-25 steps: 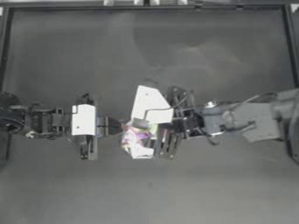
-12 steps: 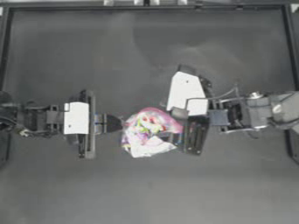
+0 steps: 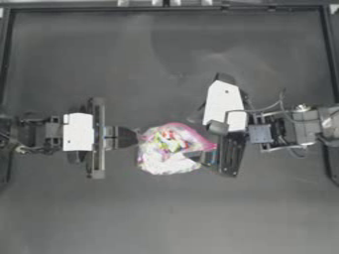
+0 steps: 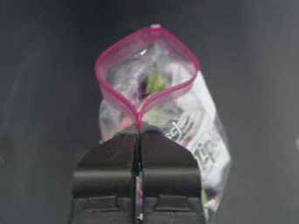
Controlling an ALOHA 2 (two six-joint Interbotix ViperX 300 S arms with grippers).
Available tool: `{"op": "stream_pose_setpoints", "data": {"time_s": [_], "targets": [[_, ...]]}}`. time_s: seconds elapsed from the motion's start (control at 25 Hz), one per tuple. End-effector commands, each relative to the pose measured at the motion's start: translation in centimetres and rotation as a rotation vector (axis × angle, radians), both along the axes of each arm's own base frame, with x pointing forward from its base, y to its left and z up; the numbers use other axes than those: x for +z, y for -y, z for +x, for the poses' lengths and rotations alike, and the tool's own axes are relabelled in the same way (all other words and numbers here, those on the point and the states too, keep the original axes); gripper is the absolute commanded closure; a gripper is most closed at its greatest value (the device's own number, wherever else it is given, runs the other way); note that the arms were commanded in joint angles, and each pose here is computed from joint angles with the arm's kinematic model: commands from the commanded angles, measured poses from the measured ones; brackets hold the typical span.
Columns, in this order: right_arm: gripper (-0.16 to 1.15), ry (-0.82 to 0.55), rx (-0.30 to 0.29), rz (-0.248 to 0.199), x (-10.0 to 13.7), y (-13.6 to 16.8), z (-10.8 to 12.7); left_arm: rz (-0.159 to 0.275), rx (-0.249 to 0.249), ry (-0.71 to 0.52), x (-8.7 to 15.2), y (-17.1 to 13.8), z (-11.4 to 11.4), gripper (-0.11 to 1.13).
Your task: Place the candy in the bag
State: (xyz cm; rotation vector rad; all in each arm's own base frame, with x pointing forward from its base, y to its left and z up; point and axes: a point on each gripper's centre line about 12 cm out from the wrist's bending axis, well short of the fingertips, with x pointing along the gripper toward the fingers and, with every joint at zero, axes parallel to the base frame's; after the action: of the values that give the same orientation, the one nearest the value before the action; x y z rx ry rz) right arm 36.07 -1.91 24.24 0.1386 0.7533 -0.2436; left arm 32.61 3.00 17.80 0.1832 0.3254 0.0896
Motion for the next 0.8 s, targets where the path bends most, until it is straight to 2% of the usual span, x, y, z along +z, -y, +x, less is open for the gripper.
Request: {"op": "stream_pose_setpoints", "data": {"time_s": [0.04, 0.44, 0.8], "targets": [[-0.04, 0.044, 0.005, -0.002, 1.4, -0.1, -0.3, 0.004, 0.004, 0.064, 2.0, -0.1, -0.5, 0.97], [-0.04, 0.077, 0.001, 0.006, 2.4, -0.1, -2.4, -0.001, 0.008, 0.077, 2.4, 0.0, -1.9, 0.97], [-0.04, 0.077, -0.003, 0.016, 2.2, -0.1, -3.4, -0.01, 0.01, 0.065, 1.9, 0.2, -2.4, 0.97]]}}
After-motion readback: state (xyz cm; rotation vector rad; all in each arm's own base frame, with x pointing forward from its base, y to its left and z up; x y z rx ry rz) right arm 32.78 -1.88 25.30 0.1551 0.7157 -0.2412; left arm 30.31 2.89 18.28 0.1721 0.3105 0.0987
